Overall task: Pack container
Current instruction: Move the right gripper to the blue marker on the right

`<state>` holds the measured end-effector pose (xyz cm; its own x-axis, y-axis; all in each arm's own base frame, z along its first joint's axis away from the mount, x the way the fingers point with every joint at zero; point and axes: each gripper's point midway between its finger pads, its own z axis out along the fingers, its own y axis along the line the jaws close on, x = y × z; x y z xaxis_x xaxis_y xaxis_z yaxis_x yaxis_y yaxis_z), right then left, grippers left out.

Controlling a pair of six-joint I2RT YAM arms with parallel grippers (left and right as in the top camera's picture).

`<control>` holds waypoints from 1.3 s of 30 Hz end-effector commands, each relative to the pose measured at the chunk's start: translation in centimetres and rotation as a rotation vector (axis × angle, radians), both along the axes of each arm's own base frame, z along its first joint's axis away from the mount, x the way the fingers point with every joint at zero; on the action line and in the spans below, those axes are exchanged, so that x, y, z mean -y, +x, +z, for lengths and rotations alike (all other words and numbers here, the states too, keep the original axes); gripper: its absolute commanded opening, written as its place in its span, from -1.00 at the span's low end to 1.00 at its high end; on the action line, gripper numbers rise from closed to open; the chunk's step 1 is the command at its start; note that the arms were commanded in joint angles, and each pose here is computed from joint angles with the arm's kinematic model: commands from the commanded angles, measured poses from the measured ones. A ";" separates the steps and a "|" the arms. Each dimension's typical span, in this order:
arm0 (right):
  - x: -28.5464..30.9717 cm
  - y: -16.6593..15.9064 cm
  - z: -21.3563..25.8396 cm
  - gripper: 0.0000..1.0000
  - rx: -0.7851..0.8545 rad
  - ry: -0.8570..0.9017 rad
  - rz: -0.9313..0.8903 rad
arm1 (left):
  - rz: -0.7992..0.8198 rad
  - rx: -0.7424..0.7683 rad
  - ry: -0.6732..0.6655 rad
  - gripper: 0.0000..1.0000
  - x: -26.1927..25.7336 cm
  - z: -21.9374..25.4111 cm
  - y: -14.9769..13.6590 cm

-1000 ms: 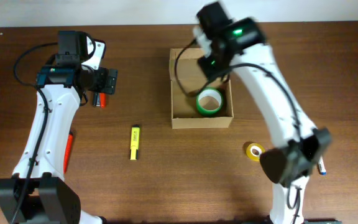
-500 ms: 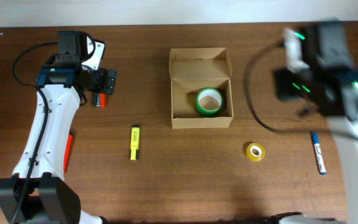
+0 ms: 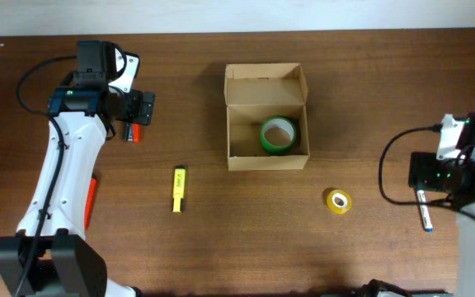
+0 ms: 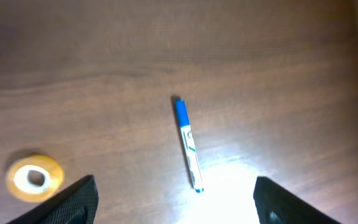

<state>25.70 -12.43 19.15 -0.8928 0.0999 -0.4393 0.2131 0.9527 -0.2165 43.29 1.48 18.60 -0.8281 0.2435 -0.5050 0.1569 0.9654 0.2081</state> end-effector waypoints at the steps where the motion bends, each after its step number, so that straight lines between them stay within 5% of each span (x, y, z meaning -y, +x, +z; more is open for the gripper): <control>1: 0.6 0.5 -1.6 0.61 -0.021 0.077 0.048 | -0.007 0.017 0.013 1.00 -0.1 0.4 0.6; 9: 1.3 1.0 -8.5 0.59 -0.187 0.311 0.076 | -0.006 0.052 0.013 0.99 -0.1 0.9 1.3; 18: 4.3 -0.1 -13.0 0.57 -0.380 0.230 0.061 | -0.007 0.053 0.013 1.00 -0.1 0.9 1.3; 39: 7.8 -2.3 -16.0 0.51 -0.444 0.255 -0.026 | -0.006 0.053 0.013 1.00 -0.1 0.9 1.3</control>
<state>23.25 -19.66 3.33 -0.9832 0.1818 0.0167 0.1809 0.9826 -0.0423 44.18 1.47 19.20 -0.8052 0.2430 -0.5409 0.1473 0.9656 0.2144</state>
